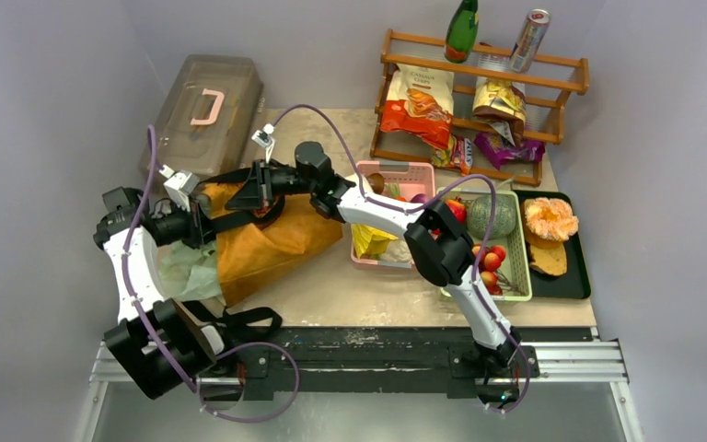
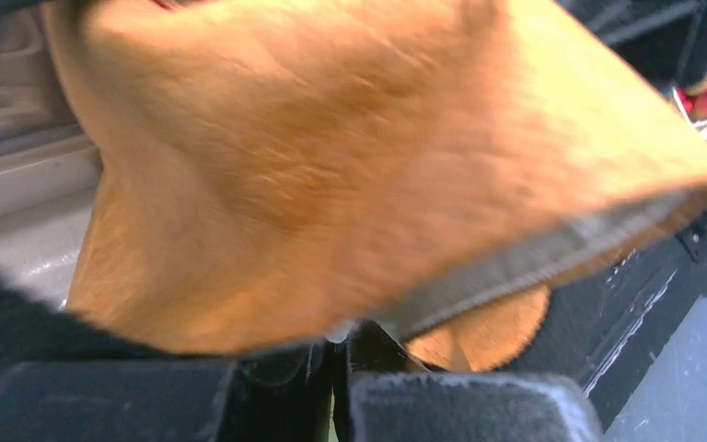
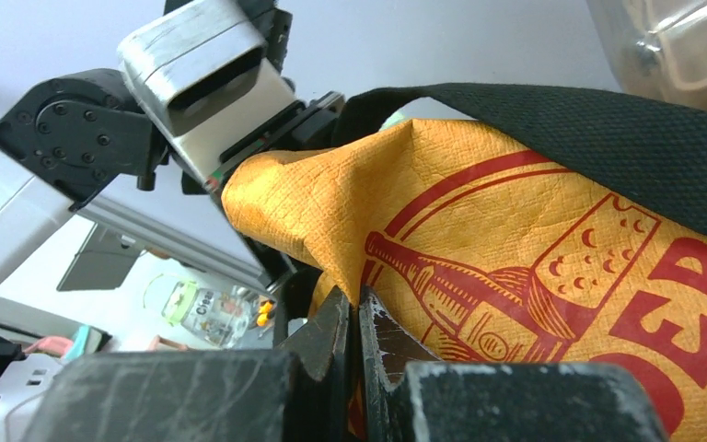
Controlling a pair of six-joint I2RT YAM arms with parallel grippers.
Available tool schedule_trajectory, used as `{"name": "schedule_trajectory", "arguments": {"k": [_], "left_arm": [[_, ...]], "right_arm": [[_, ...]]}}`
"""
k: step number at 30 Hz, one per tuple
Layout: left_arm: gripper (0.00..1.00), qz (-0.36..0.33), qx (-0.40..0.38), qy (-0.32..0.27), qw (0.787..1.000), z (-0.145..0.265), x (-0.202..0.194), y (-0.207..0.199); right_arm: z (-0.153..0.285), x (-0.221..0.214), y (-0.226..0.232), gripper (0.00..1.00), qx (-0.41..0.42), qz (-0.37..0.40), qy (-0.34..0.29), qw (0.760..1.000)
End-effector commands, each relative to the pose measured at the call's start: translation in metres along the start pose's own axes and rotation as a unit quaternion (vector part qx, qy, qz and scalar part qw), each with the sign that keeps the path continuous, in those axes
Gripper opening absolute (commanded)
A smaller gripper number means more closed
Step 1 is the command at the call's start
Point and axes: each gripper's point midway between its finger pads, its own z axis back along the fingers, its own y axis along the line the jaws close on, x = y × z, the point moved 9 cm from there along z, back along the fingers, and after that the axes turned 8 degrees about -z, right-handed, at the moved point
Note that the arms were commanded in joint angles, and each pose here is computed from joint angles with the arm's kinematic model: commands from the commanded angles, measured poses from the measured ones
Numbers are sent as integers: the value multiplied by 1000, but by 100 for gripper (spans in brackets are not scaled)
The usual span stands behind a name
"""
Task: Untie the knot of the grocery bags and take out the mixed food
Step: Place the takeout bag at the takeout bag, then reset both arms
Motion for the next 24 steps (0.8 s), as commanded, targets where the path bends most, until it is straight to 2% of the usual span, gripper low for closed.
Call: {"name": "schedule_trajectory", "arguments": {"k": [1, 3, 5, 8, 10, 11, 13, 16, 19, 20, 22, 23, 24], "left_arm": [[0, 19, 16, -36, 999, 3, 25, 14], [1, 56, -31, -64, 996, 1, 32, 8], [2, 98, -88, -82, 988, -6, 40, 3], [2, 133, -67, -54, 987, -18, 29, 16], [3, 116, -39, -24, 992, -19, 17, 19], [6, 106, -32, -15, 994, -17, 13, 18], [15, 103, -15, 0, 995, -12, 8, 19], [34, 107, 5, 38, 994, 1, 5, 27], [46, 114, 28, 67, 991, 23, 9, 30], [50, 118, 46, 73, 989, 34, 12, 32], [65, 111, 70, 97, 987, 52, 19, 28], [77, 98, 75, 105, 987, 59, 24, 24], [79, 87, 79, 115, 986, 64, 27, 17]], "right_arm": [[-4, 20, 48, 0, 51, 48, -37, 997], [-9, 16, 45, 6, 49, 45, -38, 997], [-16, 12, 42, 17, 51, 48, -40, 997], [-24, 10, 36, 23, 46, 55, -45, 996], [-23, 9, 33, 39, 40, 64, -38, 996], [-21, 8, 32, 42, 39, 69, -34, 996], [-14, 5, 33, 49, 35, 73, -24, 996], [-4, 1, 38, 66, 20, 89, -7, 996], [9, -2, 42, 80, -5, 128, -6, 992], [12, -2, 44, 82, -14, 143, -1, 990], [17, -1, 46, 86, -30, 169, 12, 985], [19, 1, 50, 89, -37, 181, 15, 983], [21, 3, 51, 91, -46, 193, 18, 980]]}}
